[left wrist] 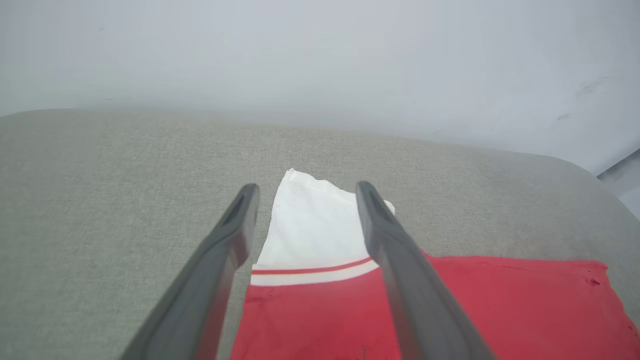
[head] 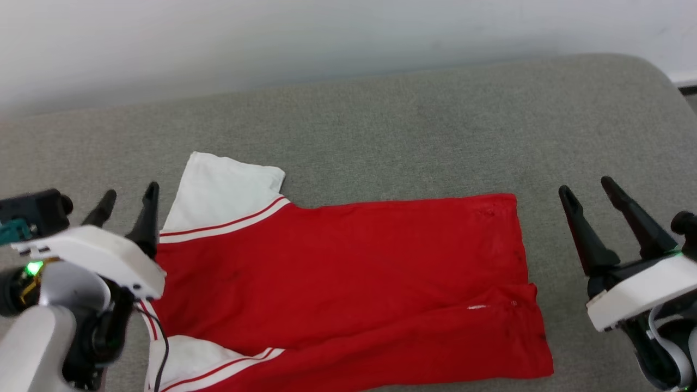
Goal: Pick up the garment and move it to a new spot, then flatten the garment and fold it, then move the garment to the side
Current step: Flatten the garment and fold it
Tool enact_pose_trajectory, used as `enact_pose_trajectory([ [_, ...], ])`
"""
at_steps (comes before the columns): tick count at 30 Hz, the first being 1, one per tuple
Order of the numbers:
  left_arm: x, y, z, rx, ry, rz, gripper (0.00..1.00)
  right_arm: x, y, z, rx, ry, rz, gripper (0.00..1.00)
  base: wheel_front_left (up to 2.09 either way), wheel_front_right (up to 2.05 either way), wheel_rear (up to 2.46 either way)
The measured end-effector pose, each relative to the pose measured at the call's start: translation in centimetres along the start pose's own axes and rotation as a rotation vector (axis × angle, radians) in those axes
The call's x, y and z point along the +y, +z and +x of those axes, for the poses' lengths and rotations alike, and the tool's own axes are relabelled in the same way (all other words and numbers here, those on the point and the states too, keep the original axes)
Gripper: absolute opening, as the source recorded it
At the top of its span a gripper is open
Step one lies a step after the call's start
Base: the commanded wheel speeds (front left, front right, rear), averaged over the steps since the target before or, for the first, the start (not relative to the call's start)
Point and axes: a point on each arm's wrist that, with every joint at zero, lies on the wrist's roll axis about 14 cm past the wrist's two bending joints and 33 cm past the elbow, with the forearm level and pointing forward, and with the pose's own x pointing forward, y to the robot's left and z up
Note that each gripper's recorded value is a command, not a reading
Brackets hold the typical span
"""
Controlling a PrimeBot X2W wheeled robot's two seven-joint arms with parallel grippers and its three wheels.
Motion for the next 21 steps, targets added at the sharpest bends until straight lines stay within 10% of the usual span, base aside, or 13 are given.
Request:
enact_pose_trajectory([
  [9, -1.0, 1.2, 9.4, 0.030, -0.088, -0.023, 1.00, -1.5, -0.2, 3.6, -0.039, -0.043, -0.018, 1.00, 0.00, 0.00, 0.00],
  [21, 1.8, -7.4, 15.0, 0.608, -0.100, 0.073, 1.00, -3.8, -5.3, 4.9, 0.083, -0.112, 0.003, 1.00, 0.00, 0.00, 0.00],
])
